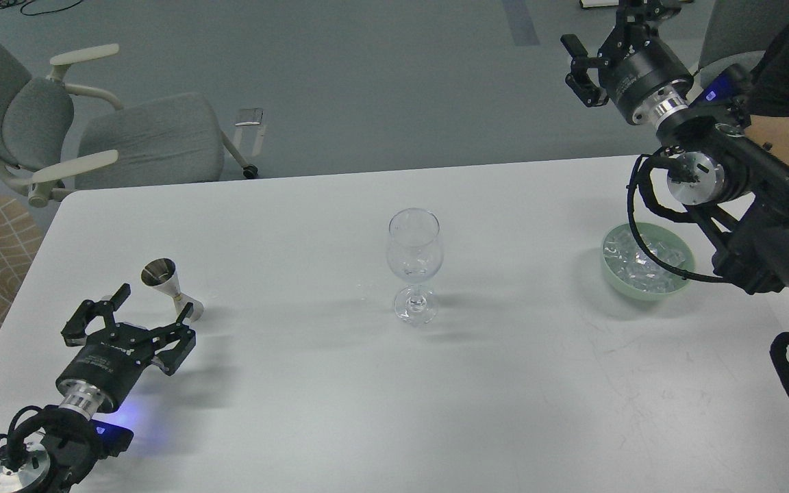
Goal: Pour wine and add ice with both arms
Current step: 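Lower the open left gripper to the metal jigger cup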
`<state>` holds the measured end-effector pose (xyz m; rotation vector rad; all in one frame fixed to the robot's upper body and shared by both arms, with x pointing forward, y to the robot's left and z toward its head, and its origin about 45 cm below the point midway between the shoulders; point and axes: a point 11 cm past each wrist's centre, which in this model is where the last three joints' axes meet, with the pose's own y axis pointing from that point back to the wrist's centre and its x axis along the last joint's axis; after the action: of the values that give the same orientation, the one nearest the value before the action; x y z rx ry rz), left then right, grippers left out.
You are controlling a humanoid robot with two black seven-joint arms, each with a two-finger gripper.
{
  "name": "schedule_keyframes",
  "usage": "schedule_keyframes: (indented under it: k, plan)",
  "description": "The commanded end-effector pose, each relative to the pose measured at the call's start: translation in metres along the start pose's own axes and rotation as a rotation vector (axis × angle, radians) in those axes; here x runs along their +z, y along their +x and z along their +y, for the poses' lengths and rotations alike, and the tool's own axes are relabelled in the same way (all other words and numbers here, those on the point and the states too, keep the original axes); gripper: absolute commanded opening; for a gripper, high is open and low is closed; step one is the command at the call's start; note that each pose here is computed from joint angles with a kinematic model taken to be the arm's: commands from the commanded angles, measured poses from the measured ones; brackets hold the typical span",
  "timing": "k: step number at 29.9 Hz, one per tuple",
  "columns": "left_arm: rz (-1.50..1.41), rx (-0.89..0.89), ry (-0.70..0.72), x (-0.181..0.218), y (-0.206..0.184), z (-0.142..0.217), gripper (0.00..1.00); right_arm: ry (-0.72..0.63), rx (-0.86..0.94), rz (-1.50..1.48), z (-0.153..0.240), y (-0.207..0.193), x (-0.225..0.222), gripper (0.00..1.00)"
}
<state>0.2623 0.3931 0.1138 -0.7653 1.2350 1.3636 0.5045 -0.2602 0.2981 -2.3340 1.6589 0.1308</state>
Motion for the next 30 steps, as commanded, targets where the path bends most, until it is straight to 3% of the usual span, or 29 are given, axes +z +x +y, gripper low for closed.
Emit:
schedule_keyframes:
  k: [1,24,28,30]
  plan:
    - [-0.004,0.005,0.002,-0.002,0.002,-0.009,0.98,0.002,0.006,0.006,0.0,0.002,-0.002,1.0]
    - [0.001,0.009,0.029,-0.014,0.0,-0.049,0.94,-0.002,0.019,0.019,0.004,0.011,-0.003,1.0]
    - [-0.022,0.015,0.025,-0.014,0.002,-0.049,0.72,-0.009,0.023,0.017,0.006,0.012,0.0,1.0]
    - [-0.029,0.017,0.024,-0.014,0.002,-0.049,0.56,-0.009,0.023,0.017,0.006,0.012,0.0,1.0]
